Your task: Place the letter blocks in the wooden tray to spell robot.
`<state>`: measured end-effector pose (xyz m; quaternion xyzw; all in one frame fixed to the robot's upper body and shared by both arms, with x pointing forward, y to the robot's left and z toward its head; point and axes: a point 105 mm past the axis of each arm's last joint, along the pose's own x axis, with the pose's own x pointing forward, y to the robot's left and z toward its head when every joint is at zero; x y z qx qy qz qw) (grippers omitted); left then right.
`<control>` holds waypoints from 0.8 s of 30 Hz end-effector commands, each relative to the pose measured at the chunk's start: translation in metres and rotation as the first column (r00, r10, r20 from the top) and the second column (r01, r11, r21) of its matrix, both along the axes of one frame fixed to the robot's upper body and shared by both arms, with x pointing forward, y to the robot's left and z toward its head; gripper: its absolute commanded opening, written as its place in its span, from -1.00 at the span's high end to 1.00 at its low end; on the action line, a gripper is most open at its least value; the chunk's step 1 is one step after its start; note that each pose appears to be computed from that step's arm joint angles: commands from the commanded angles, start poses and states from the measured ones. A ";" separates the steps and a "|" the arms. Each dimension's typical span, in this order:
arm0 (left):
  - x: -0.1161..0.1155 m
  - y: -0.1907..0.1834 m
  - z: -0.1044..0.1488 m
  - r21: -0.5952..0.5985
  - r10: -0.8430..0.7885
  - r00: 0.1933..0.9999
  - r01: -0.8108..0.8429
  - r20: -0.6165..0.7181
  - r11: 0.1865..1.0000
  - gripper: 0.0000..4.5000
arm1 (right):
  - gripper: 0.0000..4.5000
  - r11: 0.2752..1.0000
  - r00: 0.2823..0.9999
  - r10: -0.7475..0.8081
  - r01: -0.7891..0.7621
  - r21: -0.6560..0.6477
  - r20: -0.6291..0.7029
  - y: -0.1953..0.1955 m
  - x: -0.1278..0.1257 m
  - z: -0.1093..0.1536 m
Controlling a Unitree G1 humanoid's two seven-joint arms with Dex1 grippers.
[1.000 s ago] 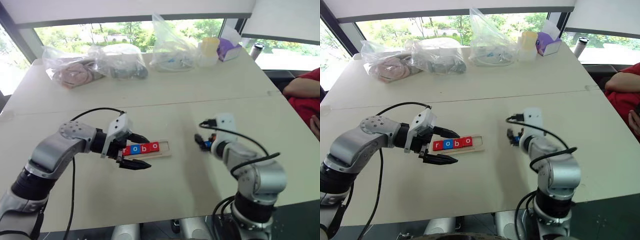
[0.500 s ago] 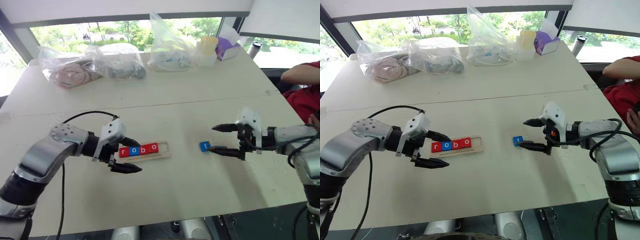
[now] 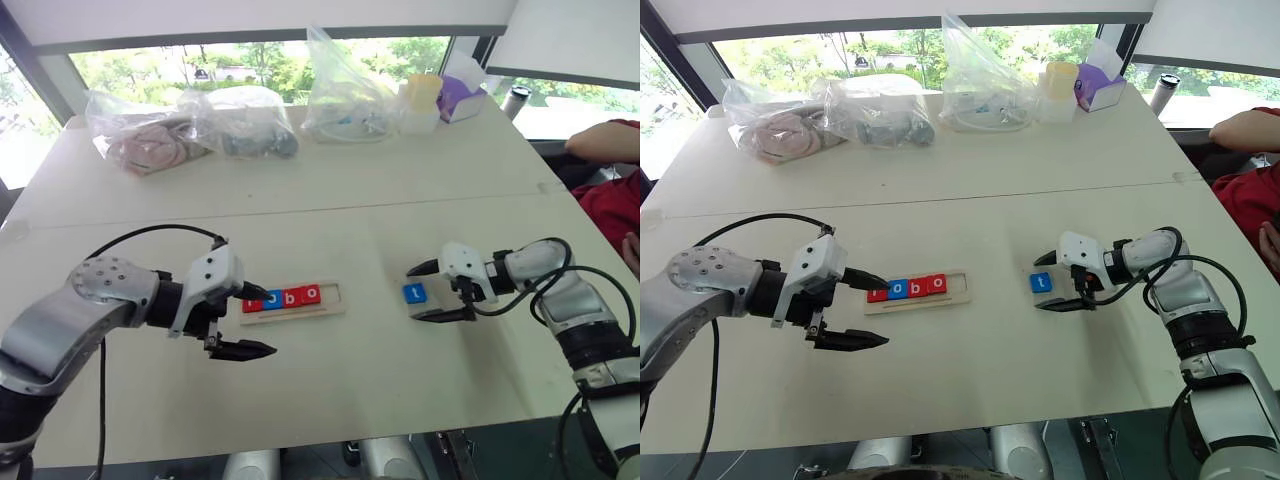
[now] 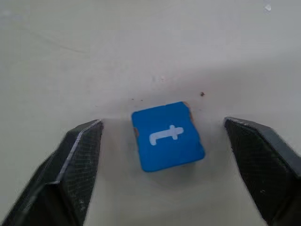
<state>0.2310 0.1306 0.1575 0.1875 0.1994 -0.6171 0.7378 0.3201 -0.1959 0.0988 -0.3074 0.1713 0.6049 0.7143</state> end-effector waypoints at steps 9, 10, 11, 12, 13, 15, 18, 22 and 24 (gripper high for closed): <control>-0.001 0.012 0.000 0.041 0.035 0.999 -0.036 0.015 0.999 -1.00 | 0.48 0.978 1.000 0.009 -0.011 0.210 0.010 0.043 0.008 0.035; -0.003 0.013 -0.003 0.052 0.031 0.999 -0.031 0.010 0.998 -1.00 | 0.48 0.971 1.000 0.021 -0.023 0.238 0.011 0.053 0.006 0.040; -0.004 0.014 -0.004 0.057 0.027 1.000 -0.027 0.005 0.998 -1.00 | 0.48 0.964 0.999 0.049 -0.051 0.261 0.016 0.069 0.002 0.044; -0.005 0.014 -0.005 0.057 0.026 1.000 -0.026 0.002 0.998 -1.00 | 0.48 0.963 0.997 0.069 -0.075 0.260 0.034 0.084 -0.001 0.046; -0.005 0.014 -0.005 0.055 0.026 1.000 -0.026 0.001 0.998 -1.00 | 0.48 0.964 0.996 0.076 -0.086 0.253 0.047 0.092 -0.003 0.046; -0.003 0.017 -0.006 0.064 0.044 0.999 -0.044 0.010 0.997 -1.00 | 0.48 0.966 0.991 0.107 -0.123 0.228 0.079 0.116 -0.008 0.041; -0.001 0.018 -0.007 0.059 0.058 0.998 -0.059 0.017 0.997 -1.00 | 0.48 0.967 0.984 0.166 -0.176 0.183 0.067 0.128 -0.018 0.028; -0.002 0.015 -0.009 0.046 0.065 0.998 -0.066 0.016 0.997 -1.00 | 0.48 0.982 0.989 0.127 -0.136 0.134 0.071 0.129 -0.006 0.017; -0.002 0.014 -0.010 0.039 0.073 0.997 -0.074 0.015 0.997 -1.00 | 0.48 0.984 0.989 0.117 -0.128 0.124 0.087 0.131 0.000 0.016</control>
